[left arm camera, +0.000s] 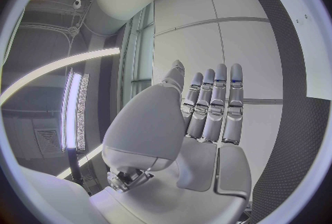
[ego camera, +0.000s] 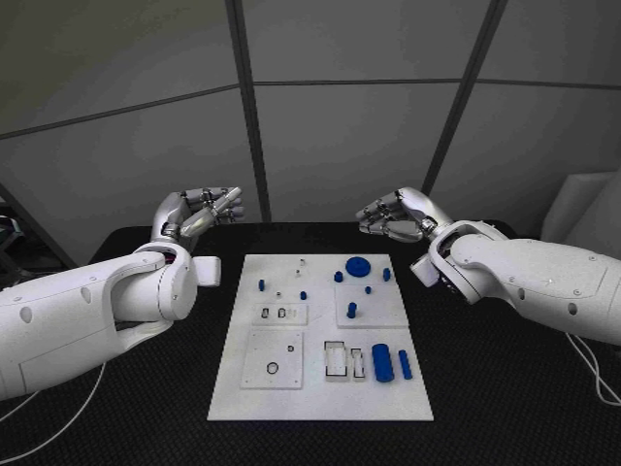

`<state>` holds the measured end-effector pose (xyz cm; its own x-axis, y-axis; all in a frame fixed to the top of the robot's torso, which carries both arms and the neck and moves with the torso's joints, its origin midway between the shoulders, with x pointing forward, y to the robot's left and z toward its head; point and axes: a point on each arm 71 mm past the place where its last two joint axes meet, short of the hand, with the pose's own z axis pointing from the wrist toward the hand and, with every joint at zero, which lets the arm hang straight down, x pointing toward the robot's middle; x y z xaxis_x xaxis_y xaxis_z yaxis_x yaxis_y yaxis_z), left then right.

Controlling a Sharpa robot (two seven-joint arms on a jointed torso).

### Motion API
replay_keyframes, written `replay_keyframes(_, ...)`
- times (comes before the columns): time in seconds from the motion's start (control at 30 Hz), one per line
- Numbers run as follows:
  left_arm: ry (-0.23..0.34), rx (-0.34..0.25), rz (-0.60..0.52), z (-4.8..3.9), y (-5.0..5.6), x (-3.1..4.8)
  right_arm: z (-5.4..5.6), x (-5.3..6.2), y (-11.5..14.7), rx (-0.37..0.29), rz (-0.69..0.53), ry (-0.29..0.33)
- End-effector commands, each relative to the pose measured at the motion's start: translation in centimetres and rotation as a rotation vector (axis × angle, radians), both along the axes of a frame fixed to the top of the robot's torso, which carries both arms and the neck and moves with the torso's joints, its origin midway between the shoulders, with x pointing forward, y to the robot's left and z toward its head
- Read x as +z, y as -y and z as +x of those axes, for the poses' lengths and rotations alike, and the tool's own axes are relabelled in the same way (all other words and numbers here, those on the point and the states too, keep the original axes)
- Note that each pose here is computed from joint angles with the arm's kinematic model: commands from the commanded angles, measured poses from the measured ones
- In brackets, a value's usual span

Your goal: Assemble the parts on the task board

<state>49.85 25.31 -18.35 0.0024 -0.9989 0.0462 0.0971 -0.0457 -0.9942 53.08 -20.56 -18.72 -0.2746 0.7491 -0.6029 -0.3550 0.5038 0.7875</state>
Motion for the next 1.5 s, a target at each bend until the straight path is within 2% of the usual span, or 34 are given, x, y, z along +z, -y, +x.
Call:
replay_keyframes(0.03, 0.006, -0.079, 0.013, -0.46, 0.6, 0.33, 0.0, 0.6, -0.4, 0.047, -0.196, 0.093)
replay_keyframes(0.23, -0.009, -0.132, -0.005, -1.99, 1.3, 0.8, 0.0, 1.2, -1.5, 0.082, -0.377, 0.148)
replay_keyframes(0.4, -0.013, -0.172, -0.023, -3.05, 2.0, 1.18, -0.3, 1.1, -2.5, 0.103, -0.511, 0.168)
replay_keyframes(0.73, -0.014, -0.215, -0.055, -4.36, 3.0, 1.69, -0.6, 0.9, -3.9, 0.114, -0.673, 0.226)
replay_keyframes(1.1, -0.017, -0.24, -0.067, -5.16, 3.6, 2.0, -0.5, 0.8, -4.2, 0.096, -0.743, 0.231)
replay_keyframes(1.5, -0.021, -0.244, -0.069, -5.38, 3.6, 2.08, -0.3, 0.6, -4.5, 0.1, -0.766, 0.213)
